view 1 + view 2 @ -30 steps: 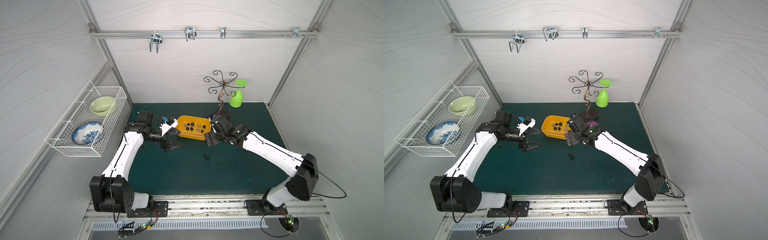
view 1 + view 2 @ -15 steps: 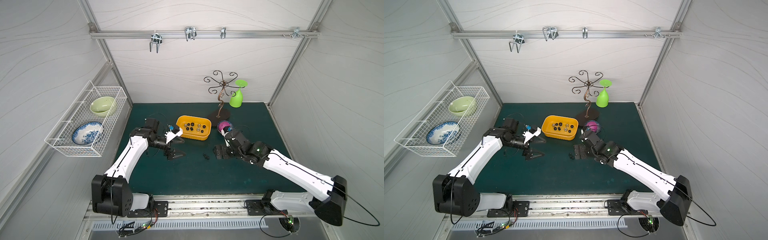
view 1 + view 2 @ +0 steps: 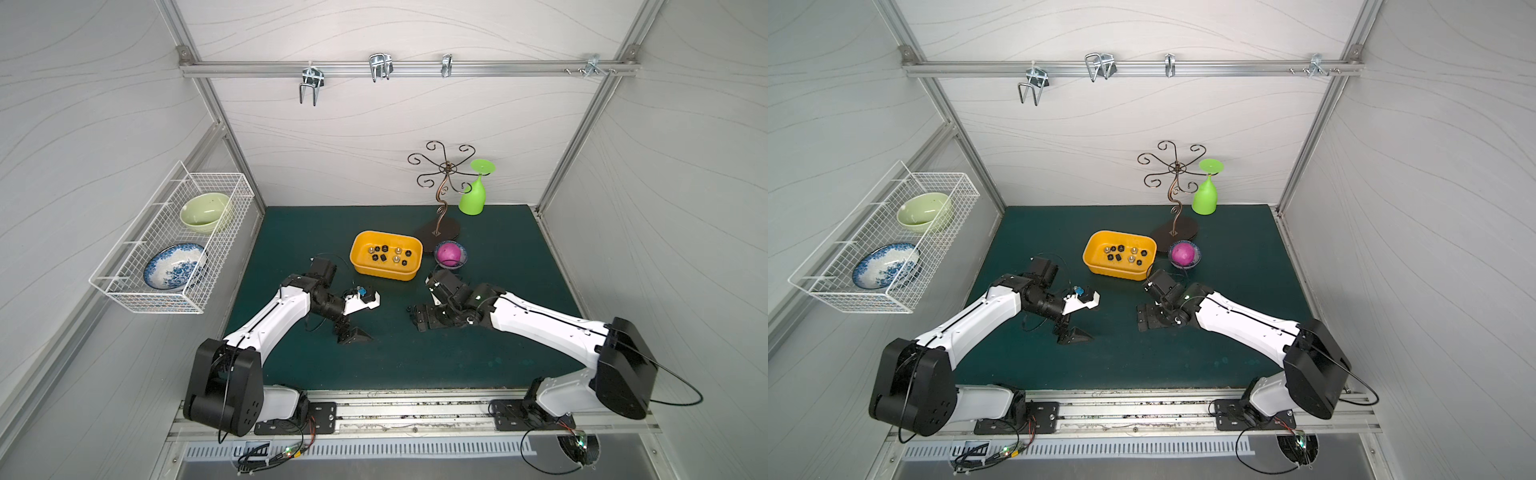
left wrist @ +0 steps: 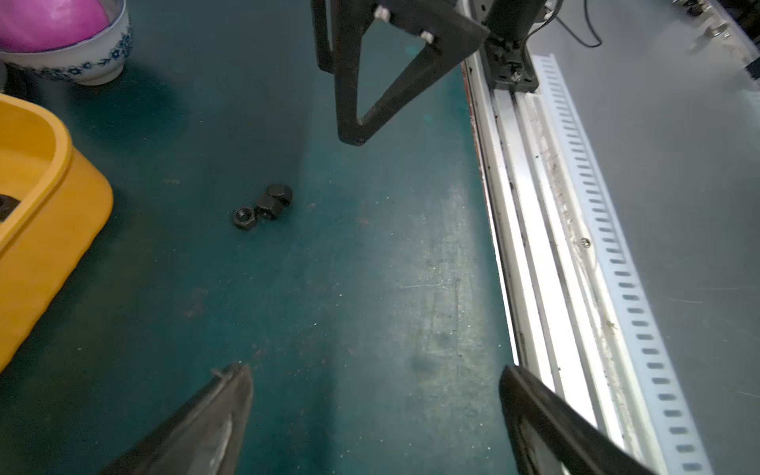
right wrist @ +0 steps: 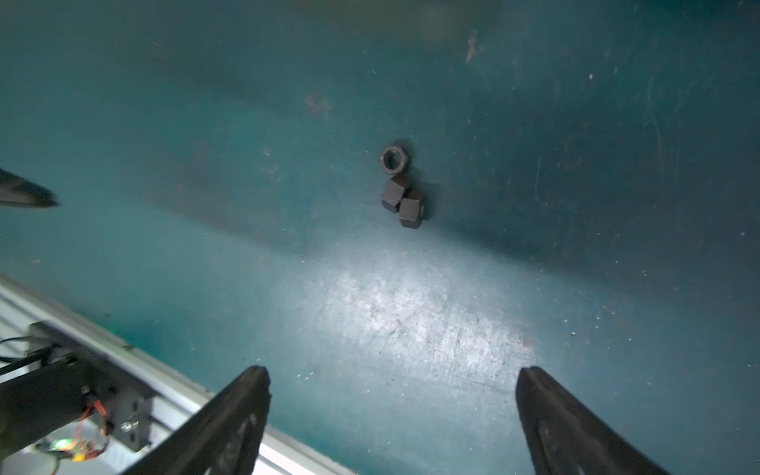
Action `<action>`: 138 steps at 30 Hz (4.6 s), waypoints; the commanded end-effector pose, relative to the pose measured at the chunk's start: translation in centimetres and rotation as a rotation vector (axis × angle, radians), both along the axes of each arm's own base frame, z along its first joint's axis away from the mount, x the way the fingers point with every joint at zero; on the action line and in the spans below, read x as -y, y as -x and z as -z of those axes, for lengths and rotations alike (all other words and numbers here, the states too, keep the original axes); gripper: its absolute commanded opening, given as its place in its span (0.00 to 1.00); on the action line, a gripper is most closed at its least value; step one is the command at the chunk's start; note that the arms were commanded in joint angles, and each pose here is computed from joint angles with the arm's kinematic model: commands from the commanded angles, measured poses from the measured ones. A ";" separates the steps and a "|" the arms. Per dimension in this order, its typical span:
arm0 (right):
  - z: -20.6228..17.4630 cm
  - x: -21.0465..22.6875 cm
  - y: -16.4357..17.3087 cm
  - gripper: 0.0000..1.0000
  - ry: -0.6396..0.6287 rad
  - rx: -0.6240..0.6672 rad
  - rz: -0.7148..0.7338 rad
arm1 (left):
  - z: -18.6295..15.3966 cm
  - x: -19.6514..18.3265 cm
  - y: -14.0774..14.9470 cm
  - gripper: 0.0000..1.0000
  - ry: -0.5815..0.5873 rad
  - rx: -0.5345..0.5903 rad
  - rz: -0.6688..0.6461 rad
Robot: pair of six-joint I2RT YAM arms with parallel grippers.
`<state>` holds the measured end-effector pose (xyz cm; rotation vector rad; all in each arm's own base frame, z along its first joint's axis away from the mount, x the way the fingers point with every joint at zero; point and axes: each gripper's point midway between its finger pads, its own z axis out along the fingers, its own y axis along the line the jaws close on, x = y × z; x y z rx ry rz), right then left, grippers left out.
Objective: Put the nuts on the desktop into the storage box
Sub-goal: Pick up the nut from the center of the board, then place the nut in the storage box.
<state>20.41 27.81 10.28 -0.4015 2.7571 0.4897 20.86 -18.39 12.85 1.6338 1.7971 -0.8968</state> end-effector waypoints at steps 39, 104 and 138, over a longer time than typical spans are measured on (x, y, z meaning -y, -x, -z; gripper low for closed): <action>6.7 1.2 -5.8 0.93 0.302 0.049 0.061 | 2.6 -0.4 0.0 0.99 -0.116 -0.113 -0.005; 9.2 -1.6 -5.8 0.21 0.252 -0.058 -0.116 | 2.8 -0.3 0.0 0.98 -0.166 -0.169 -0.023; -10.8 -5.2 -8.7 0.21 -0.052 0.187 -0.133 | -14.0 0.5 -10.5 0.99 0.209 0.170 -0.300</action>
